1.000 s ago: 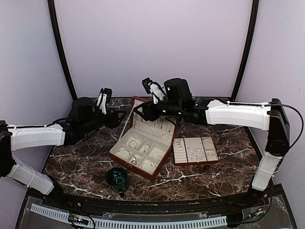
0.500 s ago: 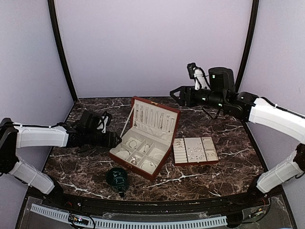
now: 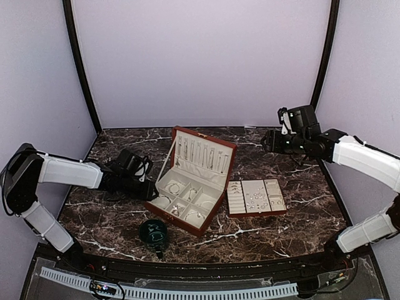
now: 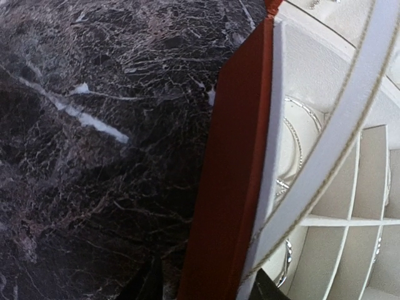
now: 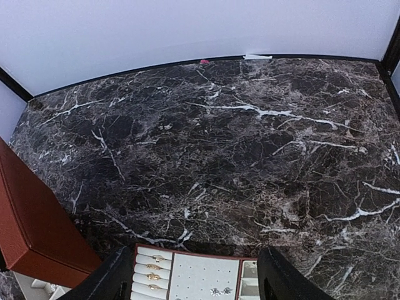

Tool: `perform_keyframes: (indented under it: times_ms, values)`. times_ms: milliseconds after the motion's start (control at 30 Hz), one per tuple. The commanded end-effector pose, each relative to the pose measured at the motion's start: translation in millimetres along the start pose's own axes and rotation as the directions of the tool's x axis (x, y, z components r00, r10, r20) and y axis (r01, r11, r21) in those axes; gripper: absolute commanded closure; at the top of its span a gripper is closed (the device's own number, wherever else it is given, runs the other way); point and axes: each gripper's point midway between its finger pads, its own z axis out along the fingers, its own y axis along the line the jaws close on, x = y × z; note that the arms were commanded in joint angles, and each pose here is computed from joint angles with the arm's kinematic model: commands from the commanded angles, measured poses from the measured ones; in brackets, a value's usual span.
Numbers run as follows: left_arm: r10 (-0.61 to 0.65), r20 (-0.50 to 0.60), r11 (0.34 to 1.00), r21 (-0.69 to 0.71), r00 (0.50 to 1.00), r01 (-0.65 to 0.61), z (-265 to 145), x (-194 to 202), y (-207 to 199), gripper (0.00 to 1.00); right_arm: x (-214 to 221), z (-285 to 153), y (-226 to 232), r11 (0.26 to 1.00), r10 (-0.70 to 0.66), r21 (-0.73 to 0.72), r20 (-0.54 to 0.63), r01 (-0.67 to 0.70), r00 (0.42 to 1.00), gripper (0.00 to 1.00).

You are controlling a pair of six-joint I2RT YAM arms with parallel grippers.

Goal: Organize the mixed jewelry
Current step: Adjust the jewelry box at the center of the board.

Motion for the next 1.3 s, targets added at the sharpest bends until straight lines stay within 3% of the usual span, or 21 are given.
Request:
perform_keyframes:
  times_ms: [0,233,533,800,933,1133,1267]
  values:
    - [0.020,0.000,1.000,-0.008,1.000,-0.020,-6.3,-5.9,-0.3,0.63,-3.7,-6.0,-14.6,0.998,0.031,0.053,0.032,-0.033,0.999,0.32]
    - [0.021,-0.002,0.999,-0.028,1.000,-0.022,-9.7,-6.4,2.4,0.81,27.3,7.4,-60.4,0.977,0.070,0.207,-0.063,-0.055,0.996,0.33]
    - [-0.019,0.041,0.998,-0.053,0.999,0.021,-17.4,-14.5,6.1,0.99,87.9,18.7,-105.0,0.950,0.210,0.278,-0.219,-0.145,0.953,0.36]
    - [-0.164,0.175,0.963,-0.185,0.971,0.196,-28.0,-39.7,29.3,1.00,142.6,30.9,-107.1,0.954,0.232,0.271,-0.380,-0.132,0.895,0.45]
    - [-0.226,0.242,0.949,-0.163,0.943,0.269,-28.7,-54.2,28.1,1.00,163.6,35.9,-106.9,0.956,0.238,0.261,-0.436,-0.132,0.868,0.54]
    - [-0.247,0.235,0.952,-0.121,0.940,0.280,-19.6,-63.4,18.7,1.00,176.5,37.0,-109.7,0.956,0.240,0.267,-0.459,-0.124,0.855,0.65]
    - [-0.248,0.221,0.956,-0.102,0.943,0.275,-16.9,-60.8,15.1,0.95,180.2,38.8,-111.1,0.955,0.239,0.271,-0.463,-0.121,0.853,0.72]
